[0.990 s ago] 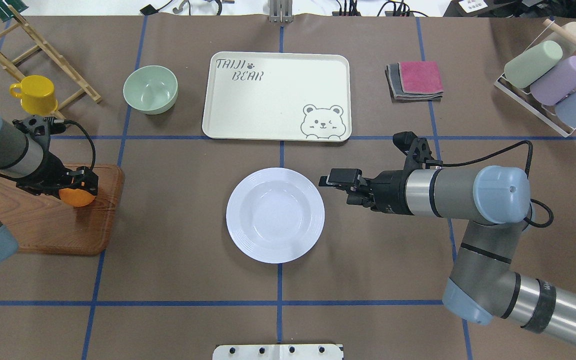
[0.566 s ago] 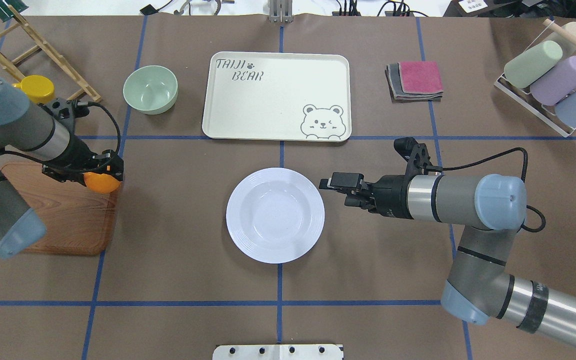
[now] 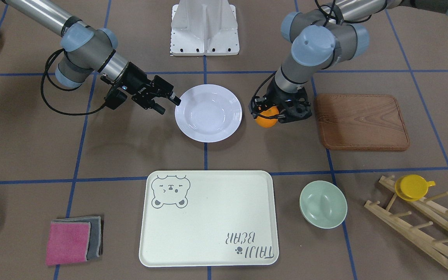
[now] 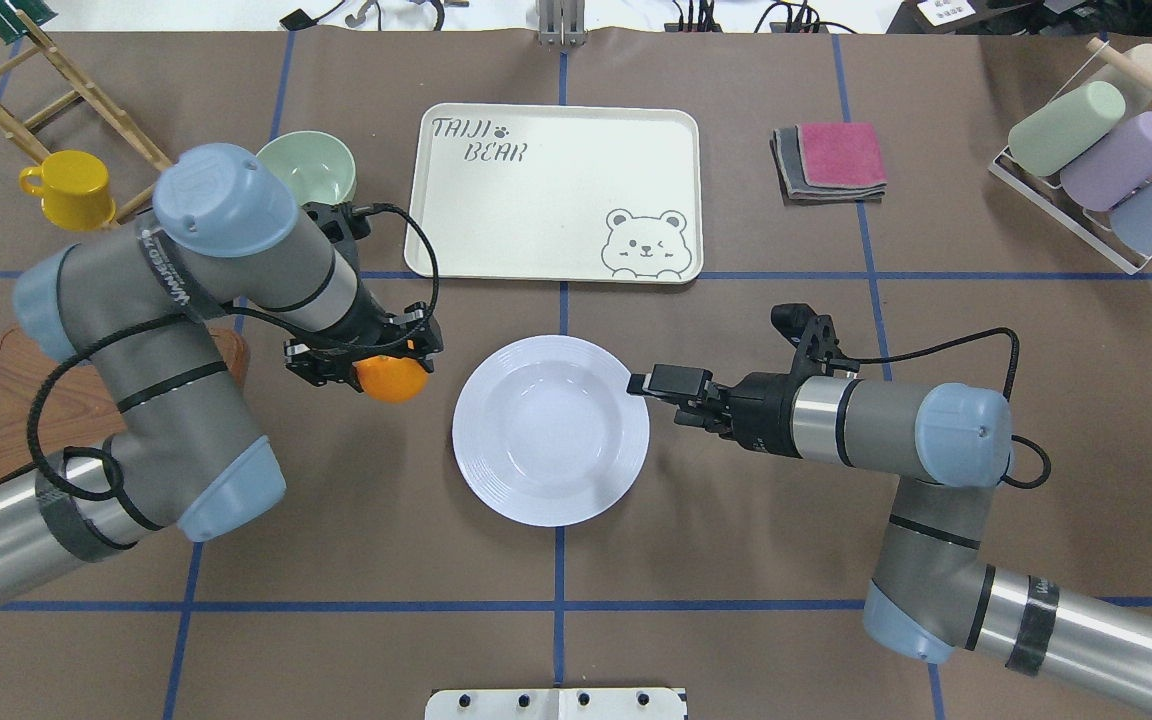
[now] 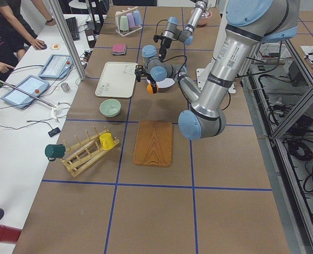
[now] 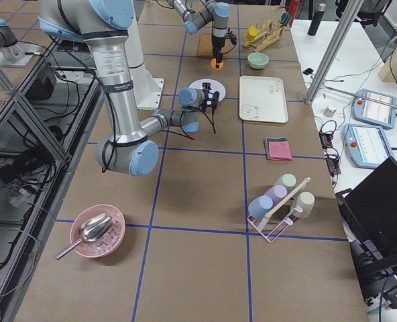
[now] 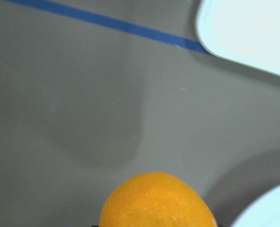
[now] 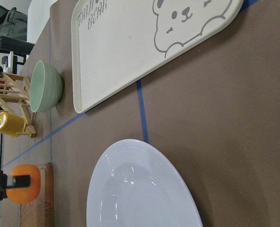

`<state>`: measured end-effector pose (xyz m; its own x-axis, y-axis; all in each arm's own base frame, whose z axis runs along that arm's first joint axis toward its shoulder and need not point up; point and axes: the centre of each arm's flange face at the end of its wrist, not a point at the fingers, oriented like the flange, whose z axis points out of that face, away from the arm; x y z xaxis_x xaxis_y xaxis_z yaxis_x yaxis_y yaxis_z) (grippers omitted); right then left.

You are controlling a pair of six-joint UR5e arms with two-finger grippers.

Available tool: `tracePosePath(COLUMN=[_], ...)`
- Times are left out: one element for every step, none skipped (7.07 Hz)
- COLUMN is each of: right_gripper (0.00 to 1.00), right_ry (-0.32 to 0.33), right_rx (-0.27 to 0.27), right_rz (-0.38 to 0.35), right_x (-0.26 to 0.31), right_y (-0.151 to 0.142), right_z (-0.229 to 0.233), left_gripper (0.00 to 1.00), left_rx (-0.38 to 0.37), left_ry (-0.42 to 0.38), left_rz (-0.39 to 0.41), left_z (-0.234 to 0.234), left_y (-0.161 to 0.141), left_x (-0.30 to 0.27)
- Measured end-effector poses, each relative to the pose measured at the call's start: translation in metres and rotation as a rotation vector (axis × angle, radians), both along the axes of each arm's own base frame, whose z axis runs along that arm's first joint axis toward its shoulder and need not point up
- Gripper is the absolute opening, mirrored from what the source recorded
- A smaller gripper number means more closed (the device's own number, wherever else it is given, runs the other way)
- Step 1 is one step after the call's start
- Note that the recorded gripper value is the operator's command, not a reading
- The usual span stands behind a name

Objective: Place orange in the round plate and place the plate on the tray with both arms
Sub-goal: 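Carry the orange with the left gripper and drop it onto the white plate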

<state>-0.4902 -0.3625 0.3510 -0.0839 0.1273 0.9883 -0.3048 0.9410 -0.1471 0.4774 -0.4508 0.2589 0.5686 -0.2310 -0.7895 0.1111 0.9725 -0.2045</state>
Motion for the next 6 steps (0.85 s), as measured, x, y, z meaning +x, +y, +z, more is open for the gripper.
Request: tracePosePath(right_gripper=[1.00, 1.00, 1.00, 1.00, 1.00, 1.00], right_ry=[0.001, 0.006, 0.011, 0.016, 0.018, 0.018], right_rx=[-0.002, -0.004, -0.006, -0.008, -0.010, -0.011], right_rz=[-0.002, -0.004, -0.004, -0.004, -0.005, -0.007], right_x=[-0.005, -0.009, -0.011, -0.012, -0.013, -0.014], right_y=[0.002, 0.003, 0.003, 0.003, 0.004, 0.004], right_z=[0.000, 0.001, 0.003, 0.005, 0.006, 0.005], left_gripper=[0.72, 0.72, 0.73, 0.78, 0.88, 0.97], left_rx=[-0.001, -0.002, 0.010, 0.020, 0.027, 0.037], left_ry=[0.004, 0.006, 0.004, 0.005, 0.012, 0.022], left_rz=[0.001, 0.001, -0.004, -0.002, 0.003, 0.007], left_z=[-0.016, -0.029, -0.039, -0.045, -0.047, -0.044], left_y=[0.007, 0.012, 0.017, 0.022, 0.025, 0.026], left_x=[0.023, 0.045, 0.062, 0.075, 0.084, 0.092])
